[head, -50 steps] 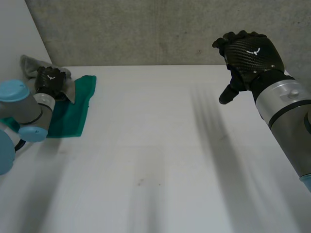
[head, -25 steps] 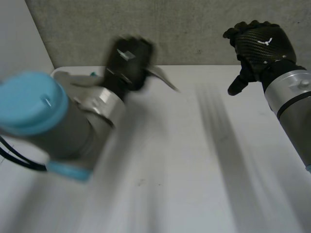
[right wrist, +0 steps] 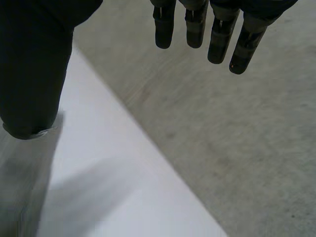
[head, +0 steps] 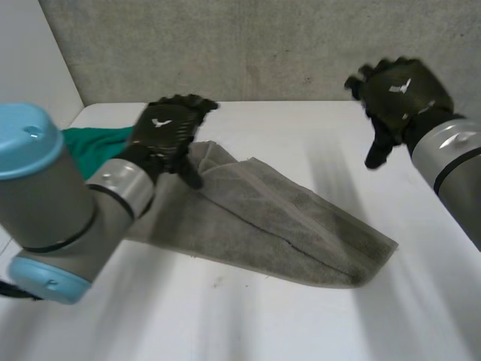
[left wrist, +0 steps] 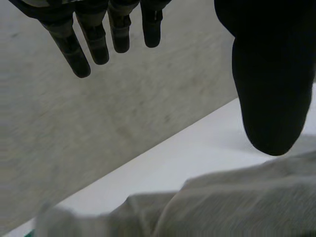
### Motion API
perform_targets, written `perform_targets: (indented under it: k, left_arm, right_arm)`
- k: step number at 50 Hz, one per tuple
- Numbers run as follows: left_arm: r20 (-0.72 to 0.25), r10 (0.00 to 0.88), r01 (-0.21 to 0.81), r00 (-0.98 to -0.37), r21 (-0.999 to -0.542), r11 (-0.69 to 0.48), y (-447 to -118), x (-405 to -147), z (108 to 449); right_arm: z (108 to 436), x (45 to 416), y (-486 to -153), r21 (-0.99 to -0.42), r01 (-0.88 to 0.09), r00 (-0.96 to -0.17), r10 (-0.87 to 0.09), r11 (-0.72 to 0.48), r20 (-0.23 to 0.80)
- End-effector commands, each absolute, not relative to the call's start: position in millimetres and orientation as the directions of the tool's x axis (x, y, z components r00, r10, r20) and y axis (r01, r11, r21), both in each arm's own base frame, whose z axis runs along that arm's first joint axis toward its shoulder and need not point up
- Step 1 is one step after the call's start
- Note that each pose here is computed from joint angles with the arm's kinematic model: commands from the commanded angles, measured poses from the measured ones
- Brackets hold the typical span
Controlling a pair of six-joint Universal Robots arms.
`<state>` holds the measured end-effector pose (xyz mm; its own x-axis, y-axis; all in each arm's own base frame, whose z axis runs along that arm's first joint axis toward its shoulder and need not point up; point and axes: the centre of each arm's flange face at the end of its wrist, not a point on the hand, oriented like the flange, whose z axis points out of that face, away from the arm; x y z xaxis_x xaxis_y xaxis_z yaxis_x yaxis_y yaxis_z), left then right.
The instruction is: Fold the laundry.
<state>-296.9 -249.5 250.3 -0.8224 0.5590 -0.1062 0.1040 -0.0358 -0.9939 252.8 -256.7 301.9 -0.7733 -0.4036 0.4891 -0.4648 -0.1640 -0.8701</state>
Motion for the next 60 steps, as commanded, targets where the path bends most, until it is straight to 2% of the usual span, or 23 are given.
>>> perform_targets:
  k: [1,5,9,14,15,18,22,36,45,60]
  left_arm:
    - [-0.259,0.454,0.285,-0.853,-0.958,-0.011,-270.6,-249.8,225.9]
    - [-0.41,0.436,0.455,-0.801,-0.89,0.0,-275.7,-233.2,202.1]
    - [-0.468,0.44,0.545,-0.767,-0.836,0.06,-286.6,-219.4,172.6]
    - [-0.47,0.445,0.561,-0.763,-0.823,0.093,-297.1,-211.9,158.7]
    - [-0.466,0.449,0.559,-0.762,-0.824,0.094,-300.6,-210.3,157.0]
    - [-0.452,0.462,0.554,-0.763,-0.825,0.107,-307.5,-206.6,149.5]
    - [-0.431,0.501,0.551,-0.751,-0.827,0.114,-311.8,-208.6,137.7]
    - [-0.422,0.518,0.55,-0.744,-0.827,0.117,-312.9,-212.7,130.8]
    - [-0.423,0.518,0.55,-0.744,-0.828,0.114,-314.0,-212.3,130.8]
    - [-0.414,0.531,0.555,-0.739,-0.822,0.132,-320.9,-213.4,117.5]
  right_arm:
    - [248.5,250.8,-246.5,-0.697,-0.715,-0.555,-0.563,-0.053,0.613]
    - [226.4,244.7,-238.9,-0.682,-0.731,-0.543,-0.608,0.003,0.579]
    - [190.3,243.8,-235.1,-0.686,-0.727,-0.525,-0.674,0.037,0.52]
    - [159.5,236.9,-237.7,-0.737,-0.67,-0.576,-0.692,0.094,0.435]
    - [152.9,236.2,-237.9,-0.761,-0.638,-0.603,-0.691,0.118,0.398]
    - [137.5,236.6,-239.0,-0.784,-0.596,-0.64,-0.691,0.171,0.336]
    - [126.6,238.0,-242.9,-0.799,-0.567,-0.668,-0.68,0.201,0.302]
    - [128.5,238.1,-256.7,-0.827,-0.539,-0.694,-0.64,0.159,0.33]
    - [164.6,228.0,-263.4,-0.865,-0.492,-0.741,-0.569,0.099,0.356]
    - [166.1,226.6,-263.5,-0.867,-0.489,-0.744,-0.565,0.098,0.356]
